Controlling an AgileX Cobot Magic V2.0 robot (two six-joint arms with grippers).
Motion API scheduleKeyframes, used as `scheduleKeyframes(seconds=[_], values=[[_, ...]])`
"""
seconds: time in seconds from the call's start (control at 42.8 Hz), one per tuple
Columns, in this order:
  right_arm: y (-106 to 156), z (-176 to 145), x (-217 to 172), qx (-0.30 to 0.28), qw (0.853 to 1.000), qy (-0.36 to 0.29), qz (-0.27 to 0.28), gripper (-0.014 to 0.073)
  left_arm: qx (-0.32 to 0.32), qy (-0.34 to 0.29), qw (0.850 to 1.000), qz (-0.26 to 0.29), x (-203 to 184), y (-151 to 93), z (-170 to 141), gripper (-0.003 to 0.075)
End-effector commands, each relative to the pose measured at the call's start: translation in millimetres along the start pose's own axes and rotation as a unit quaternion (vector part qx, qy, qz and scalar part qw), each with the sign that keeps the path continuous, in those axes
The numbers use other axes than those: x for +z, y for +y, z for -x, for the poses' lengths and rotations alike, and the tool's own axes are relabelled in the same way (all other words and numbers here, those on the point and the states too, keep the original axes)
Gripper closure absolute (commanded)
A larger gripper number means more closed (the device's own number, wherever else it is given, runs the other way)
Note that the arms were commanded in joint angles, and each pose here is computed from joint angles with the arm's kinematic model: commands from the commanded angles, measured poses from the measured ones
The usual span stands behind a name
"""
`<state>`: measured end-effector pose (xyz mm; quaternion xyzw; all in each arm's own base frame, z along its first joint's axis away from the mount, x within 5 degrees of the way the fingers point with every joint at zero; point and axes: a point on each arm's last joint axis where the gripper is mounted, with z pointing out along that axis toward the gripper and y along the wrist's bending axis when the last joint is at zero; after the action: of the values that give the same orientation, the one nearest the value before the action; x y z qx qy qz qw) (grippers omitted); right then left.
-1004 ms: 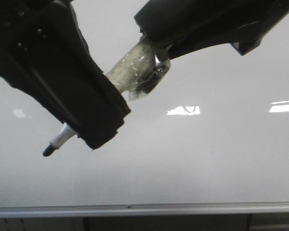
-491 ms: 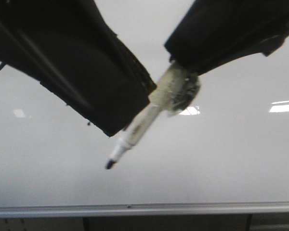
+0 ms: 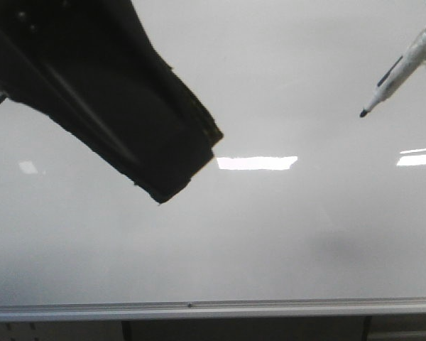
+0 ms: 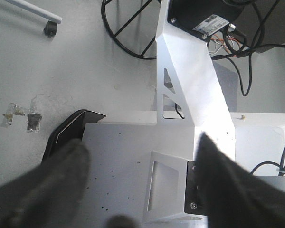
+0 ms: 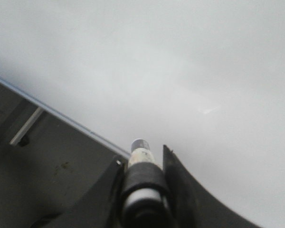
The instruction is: Write number 0 on whiteboard
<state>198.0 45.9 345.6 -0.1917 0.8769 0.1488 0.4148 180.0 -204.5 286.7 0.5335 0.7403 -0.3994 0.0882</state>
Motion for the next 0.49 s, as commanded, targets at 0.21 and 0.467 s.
scheduleKeyframes(seconds=[0.21,0.467], values=[[-10,30,-19,-0.034,0.991,-0.104,-0.076,0.0661,0.017,-0.027,0.999,-0.031,-10,-19,9,0.0732],[-14,69,-26,-0.055,0.987,-0.128,-0.081,0.0661,0.017,-0.027,0.999,-0.03,-10,-19,10,0.074]])
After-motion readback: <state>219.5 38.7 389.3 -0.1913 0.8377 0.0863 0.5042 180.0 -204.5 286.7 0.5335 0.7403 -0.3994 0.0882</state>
